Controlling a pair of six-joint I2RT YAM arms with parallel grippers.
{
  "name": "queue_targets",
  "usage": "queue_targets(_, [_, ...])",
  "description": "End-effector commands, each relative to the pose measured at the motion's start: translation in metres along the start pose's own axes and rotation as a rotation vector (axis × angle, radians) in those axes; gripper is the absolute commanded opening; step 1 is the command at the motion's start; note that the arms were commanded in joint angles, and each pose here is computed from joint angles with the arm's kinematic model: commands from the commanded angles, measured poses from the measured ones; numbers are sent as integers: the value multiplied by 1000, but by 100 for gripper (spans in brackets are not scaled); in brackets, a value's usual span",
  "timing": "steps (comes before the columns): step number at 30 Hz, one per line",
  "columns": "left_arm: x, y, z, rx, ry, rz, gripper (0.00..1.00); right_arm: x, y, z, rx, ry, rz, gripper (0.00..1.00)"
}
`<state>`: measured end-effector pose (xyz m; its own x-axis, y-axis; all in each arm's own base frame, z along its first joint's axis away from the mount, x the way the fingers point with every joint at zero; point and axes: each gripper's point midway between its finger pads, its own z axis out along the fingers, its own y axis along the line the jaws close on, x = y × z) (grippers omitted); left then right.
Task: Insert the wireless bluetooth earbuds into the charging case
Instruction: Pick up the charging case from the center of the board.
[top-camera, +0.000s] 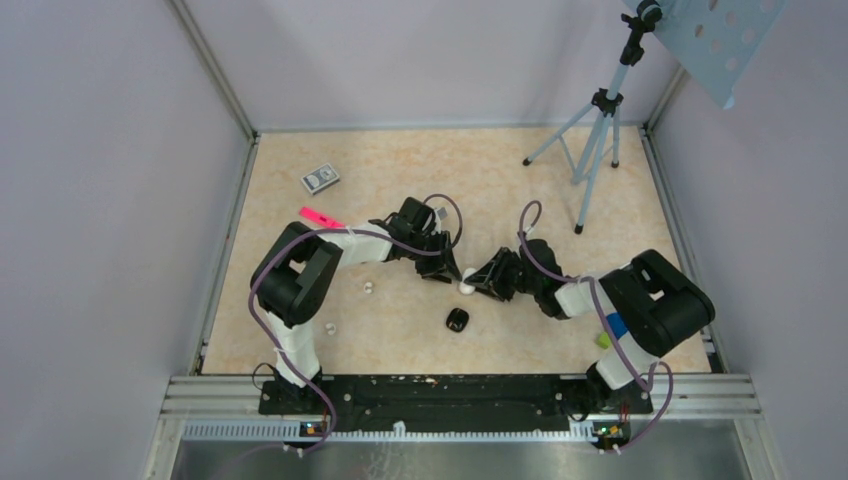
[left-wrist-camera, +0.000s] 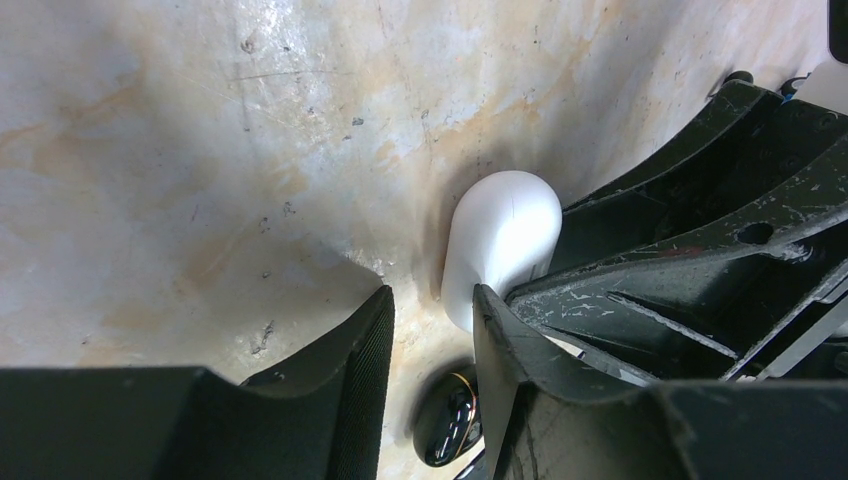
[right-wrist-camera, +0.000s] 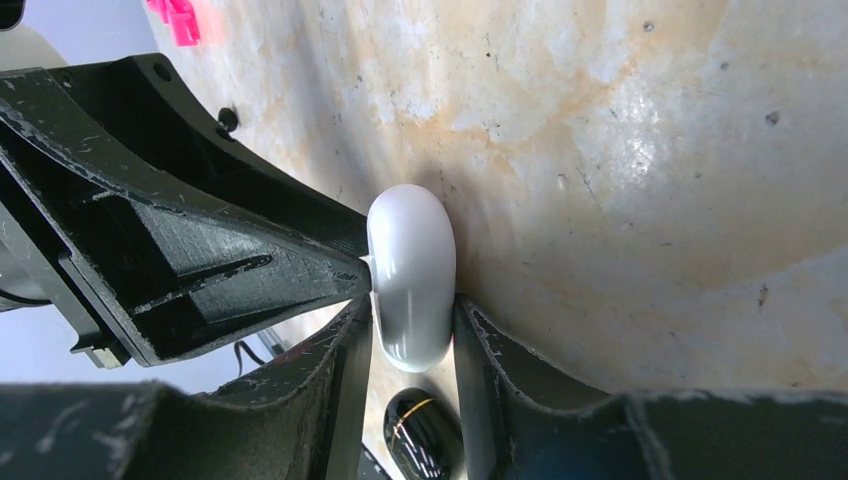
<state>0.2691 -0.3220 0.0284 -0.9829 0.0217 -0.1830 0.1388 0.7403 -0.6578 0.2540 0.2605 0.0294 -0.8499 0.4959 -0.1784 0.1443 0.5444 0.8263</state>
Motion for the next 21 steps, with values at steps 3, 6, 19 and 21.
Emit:
queue_targets(3, [36,55,13,-188,93,-18,42,-14,23,6,-76,-38,-22,35])
queue_targets(6, [37,56,14,-188,96,-21,42,-15,24,7,-76,-38,-27,33])
queue_targets(19, [27,51,-3,-201,76,7,56,-17,39,3,-123,-33,-29,5])
queue_targets(21, [19,41,-14,-185,60,27,59,-20,38,-2,-117,-39,-40,0])
